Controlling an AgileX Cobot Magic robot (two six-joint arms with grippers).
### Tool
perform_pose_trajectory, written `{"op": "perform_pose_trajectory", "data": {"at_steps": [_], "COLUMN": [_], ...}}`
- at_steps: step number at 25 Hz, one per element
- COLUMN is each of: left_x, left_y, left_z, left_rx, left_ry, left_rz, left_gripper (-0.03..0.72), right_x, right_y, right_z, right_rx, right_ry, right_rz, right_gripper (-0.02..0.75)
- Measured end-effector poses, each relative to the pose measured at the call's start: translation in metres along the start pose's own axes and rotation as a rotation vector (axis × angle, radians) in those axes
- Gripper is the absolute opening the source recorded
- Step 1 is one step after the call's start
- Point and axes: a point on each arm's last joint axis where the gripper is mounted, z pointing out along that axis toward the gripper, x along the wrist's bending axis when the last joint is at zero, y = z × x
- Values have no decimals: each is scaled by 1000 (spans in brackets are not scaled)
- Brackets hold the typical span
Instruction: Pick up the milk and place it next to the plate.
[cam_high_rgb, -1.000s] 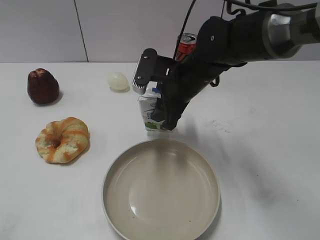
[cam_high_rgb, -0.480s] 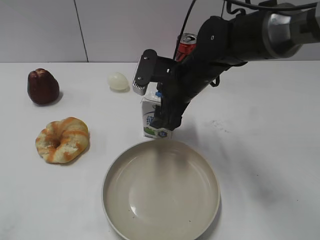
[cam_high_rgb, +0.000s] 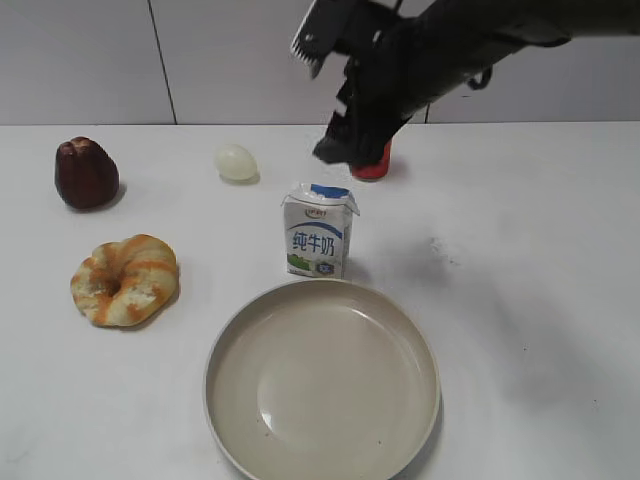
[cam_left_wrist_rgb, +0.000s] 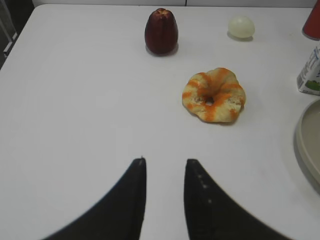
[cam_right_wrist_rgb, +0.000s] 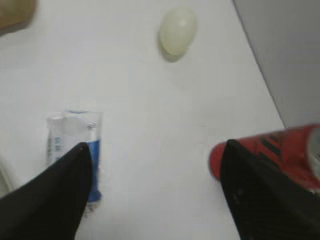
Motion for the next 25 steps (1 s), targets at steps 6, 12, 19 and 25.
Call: {"op": "perform_pose_trajectory", "data": {"at_steps": [6, 12, 19, 25], "left_x": [0, 0, 0, 0], "left_y": [0, 0, 0, 0], "left_z": [0, 0, 0, 0], "left_rx": [0, 0, 0, 0], "left_ry": [0, 0, 0, 0], "left_rz": [0, 0, 0, 0], "left_gripper": [209, 209, 209, 209], "right_x": [-81, -158, -190, -181], "right_y": [-27, -59, -85, -90], "right_z": [-39, -72, -72, -76], "right_rx": [-49, -62, 319, 487], "right_ry": [-199, -351, -393, -298], "right_rz": [435, 734, 768, 838], "right_gripper": [580, 575, 575, 575]}}
